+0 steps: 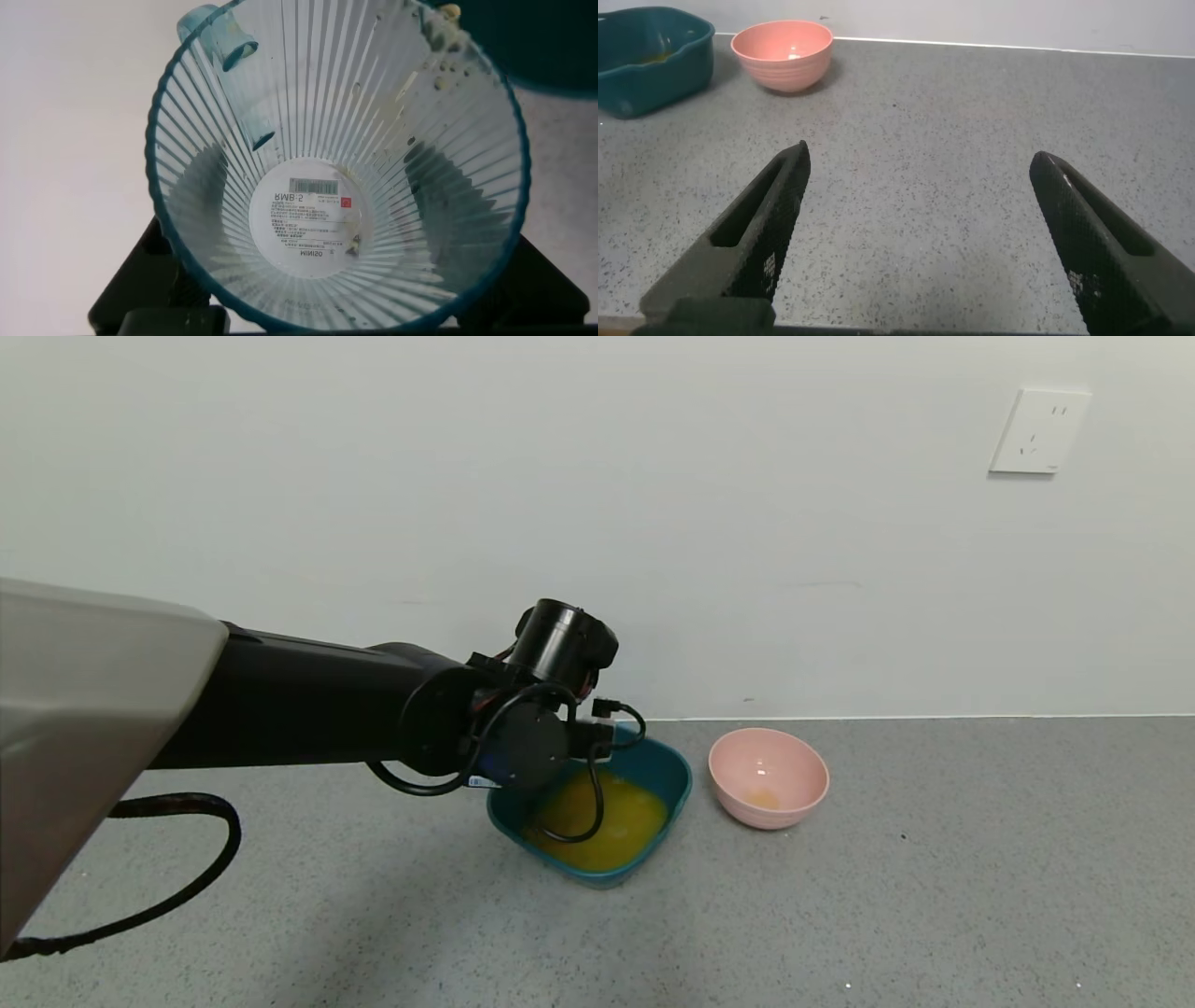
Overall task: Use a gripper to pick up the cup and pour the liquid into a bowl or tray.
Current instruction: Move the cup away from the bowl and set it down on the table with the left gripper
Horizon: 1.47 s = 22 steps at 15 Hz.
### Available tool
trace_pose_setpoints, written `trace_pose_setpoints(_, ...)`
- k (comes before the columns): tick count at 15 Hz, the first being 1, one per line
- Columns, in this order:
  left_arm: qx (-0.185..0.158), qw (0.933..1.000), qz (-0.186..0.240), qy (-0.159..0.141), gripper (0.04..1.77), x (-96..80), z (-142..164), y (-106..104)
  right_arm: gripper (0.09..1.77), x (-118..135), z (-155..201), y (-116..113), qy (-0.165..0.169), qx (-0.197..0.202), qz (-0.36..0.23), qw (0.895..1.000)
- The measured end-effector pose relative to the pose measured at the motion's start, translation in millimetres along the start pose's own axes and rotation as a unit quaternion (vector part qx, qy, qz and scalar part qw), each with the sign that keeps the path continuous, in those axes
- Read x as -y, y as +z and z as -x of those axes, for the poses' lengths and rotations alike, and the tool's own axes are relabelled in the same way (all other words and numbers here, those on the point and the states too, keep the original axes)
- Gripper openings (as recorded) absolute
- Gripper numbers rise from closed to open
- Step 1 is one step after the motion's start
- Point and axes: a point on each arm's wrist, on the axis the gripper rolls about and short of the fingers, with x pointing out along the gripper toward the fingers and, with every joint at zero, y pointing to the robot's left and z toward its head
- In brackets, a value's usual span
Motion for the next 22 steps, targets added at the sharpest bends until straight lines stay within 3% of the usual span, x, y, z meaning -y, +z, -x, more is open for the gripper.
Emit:
trace_pose_setpoints(2,0.025,0.9983,0.053,-0.008,1.31,0.1,2.1,1.4,1.71,0.0,0.0,0.0,0.0,0.0,0.0,1.0)
trace_pose_setpoints(5,0.053,0.989,0.136,-0.024,1.31,-0.6,6.6,0.7,1.71,0.0,0.0,0.0,0.0,0.0,0.0,1.0)
trace_pose_setpoints(8,0.068,0.9755,0.207,-0.033,1.31,-2.8,11.7,-4.3,1.71,0.0,0.0,0.0,0.0,0.0,0.0,1.0)
trace_pose_setpoints(11,0.078,0.9554,0.281,-0.044,1.31,-5.1,17.4,-13.8,1.71,0.0,0.0,0.0,0.0,0.0,0.0,1.0)
trace_pose_setpoints(13,0.084,0.9412,0.324,-0.048,1.31,-8.2,22.0,-24.1,1.71,0.0,0.0,0.1,0.0,0.0,0.0,1.0)
trace_pose_setpoints(16,0.087,0.9115,0.398,-0.06,1.31,-8.0,30.1,-43.2,1.71,0.0,0.0,0.1,0.0,0.0,0.0,1.0)
trace_pose_setpoints(18,0.086,0.8904,0.442,-0.068,1.31,-7.5,34.1,-59.5,1.71,0.0,0.0,0.1,0.0,0.0,0.0,1.0)
trace_pose_setpoints(21,0.092,0.8518,0.509,-0.086,1.31,-7.0,40.4,-83.4,1.71,0.0,0.1,0.2,0.0,0.0,0.0,1.0)
trace_pose_setpoints(22,0.09,0.8449,0.52,-0.086,1.31,-6.9,42.0,-92.3,1.71,0.0,0.0,0.1,0.0,0.0,0.0,1.0)
